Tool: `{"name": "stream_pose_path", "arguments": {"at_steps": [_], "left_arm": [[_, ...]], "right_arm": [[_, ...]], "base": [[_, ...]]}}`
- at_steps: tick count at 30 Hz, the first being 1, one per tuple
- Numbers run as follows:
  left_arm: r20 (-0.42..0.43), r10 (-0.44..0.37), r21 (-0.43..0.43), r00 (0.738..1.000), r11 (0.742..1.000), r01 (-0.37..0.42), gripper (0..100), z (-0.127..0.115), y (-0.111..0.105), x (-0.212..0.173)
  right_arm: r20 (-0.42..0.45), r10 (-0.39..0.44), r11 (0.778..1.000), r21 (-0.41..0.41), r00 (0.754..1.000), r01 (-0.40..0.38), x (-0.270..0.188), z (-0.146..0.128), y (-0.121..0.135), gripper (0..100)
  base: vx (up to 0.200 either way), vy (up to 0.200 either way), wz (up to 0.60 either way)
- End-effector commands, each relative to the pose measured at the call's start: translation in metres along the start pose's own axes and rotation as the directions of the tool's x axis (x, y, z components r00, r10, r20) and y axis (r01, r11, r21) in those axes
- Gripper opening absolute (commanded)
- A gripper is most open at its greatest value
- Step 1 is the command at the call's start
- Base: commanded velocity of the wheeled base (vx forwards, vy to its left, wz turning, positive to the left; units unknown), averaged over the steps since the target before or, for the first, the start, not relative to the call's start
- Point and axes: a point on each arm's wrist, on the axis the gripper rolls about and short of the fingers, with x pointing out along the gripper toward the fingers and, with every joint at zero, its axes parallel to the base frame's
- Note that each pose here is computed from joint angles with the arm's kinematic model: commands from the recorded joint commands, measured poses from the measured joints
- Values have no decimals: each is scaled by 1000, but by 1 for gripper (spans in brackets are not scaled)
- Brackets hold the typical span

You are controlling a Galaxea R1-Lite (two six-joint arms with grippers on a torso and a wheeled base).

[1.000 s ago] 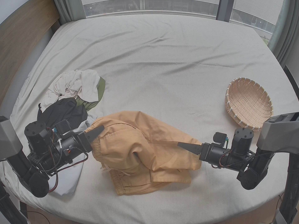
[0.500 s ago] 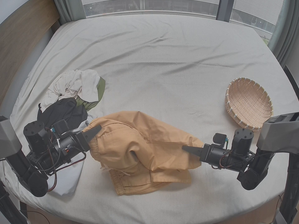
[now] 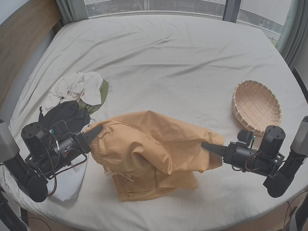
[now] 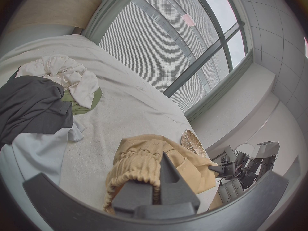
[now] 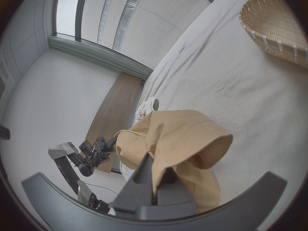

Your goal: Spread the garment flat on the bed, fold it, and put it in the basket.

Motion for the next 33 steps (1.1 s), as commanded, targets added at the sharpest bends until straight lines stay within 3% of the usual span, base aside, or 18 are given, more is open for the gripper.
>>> {"name": "stream_pose_path", "arguments": {"at_steps": [1, 8, 16, 22, 33], "left_arm": [[4, -5, 3, 1000, 1000, 5, 0, 1, -3, -2], [-2, -5, 1, 1000, 1000, 5, 0, -1, -3, -2], [-4, -7, 1, 1000, 1000, 7, 0, -1, -3, -2], [-2, -5, 3, 1000, 1000, 5, 0, -1, -3, -2], [-4, -5, 2, 1000, 1000, 5, 0, -1, -3, -3]], "right_arm": [[20, 30, 999, -18, 999, -30, -4, 4, 11, 100], [-30, 53, 998, 18, 998, -53, 13, -7, 10, 100], [-76, -3, 999, 37, 997, 6, 27, -19, -16, 100], [-60, -39, 999, 15, 997, 40, 36, -16, -36, 100], [-5, -31, 999, -13, 1000, 31, 44, -3, -41, 100]], "base": [[0, 0, 0], [0, 0, 0], [0, 0, 0], [0, 0, 0], [0, 0, 0]]}}
